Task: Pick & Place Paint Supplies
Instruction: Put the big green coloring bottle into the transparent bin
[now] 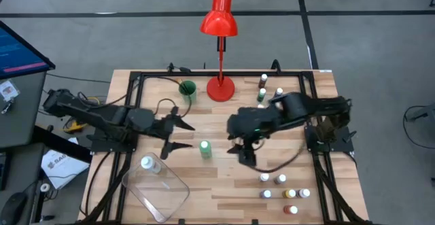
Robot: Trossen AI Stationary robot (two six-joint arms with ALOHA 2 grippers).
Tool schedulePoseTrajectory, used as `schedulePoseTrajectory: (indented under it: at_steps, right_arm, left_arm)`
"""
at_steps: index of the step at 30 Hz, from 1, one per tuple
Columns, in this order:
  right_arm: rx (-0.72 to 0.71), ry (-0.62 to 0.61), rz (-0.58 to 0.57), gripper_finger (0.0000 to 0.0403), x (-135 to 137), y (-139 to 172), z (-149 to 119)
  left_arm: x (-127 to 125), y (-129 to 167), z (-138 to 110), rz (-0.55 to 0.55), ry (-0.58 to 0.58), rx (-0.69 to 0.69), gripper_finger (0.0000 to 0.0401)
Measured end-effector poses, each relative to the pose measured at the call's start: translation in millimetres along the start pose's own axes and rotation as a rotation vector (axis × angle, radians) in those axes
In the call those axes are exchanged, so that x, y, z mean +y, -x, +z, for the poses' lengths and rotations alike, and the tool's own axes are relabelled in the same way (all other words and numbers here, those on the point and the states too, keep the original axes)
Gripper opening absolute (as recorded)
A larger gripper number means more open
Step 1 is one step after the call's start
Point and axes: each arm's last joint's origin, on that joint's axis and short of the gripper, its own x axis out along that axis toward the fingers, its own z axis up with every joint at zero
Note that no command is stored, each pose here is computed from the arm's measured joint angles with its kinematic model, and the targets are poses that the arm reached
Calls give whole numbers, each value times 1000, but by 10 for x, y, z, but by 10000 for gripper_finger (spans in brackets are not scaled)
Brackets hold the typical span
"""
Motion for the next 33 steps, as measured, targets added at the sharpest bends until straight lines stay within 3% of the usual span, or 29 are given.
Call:
schedulePoseTrajectory:
  at_steps: [6,11,22,29,33]
  right_arm:
    - [-139,-6,-43,215,131,504,-119]
    - [-199,-3,-98,215,225,719,-231]
    - [-129,-5,-153,214,341,667,-373]
    - [-126,-13,-146,214,369,659,-387]
    - [-124,-7,-138,214,401,664,-406]
  left_arm:
    - [122,-294,-124,-26,-21,79,278]
    - [145,-527,-208,-79,-12,96,278]
    - [111,-855,-468,-105,-35,217,278]
    - [111,-885,-505,-104,-35,237,277]
    - [125,-885,-525,-95,-33,240,252]
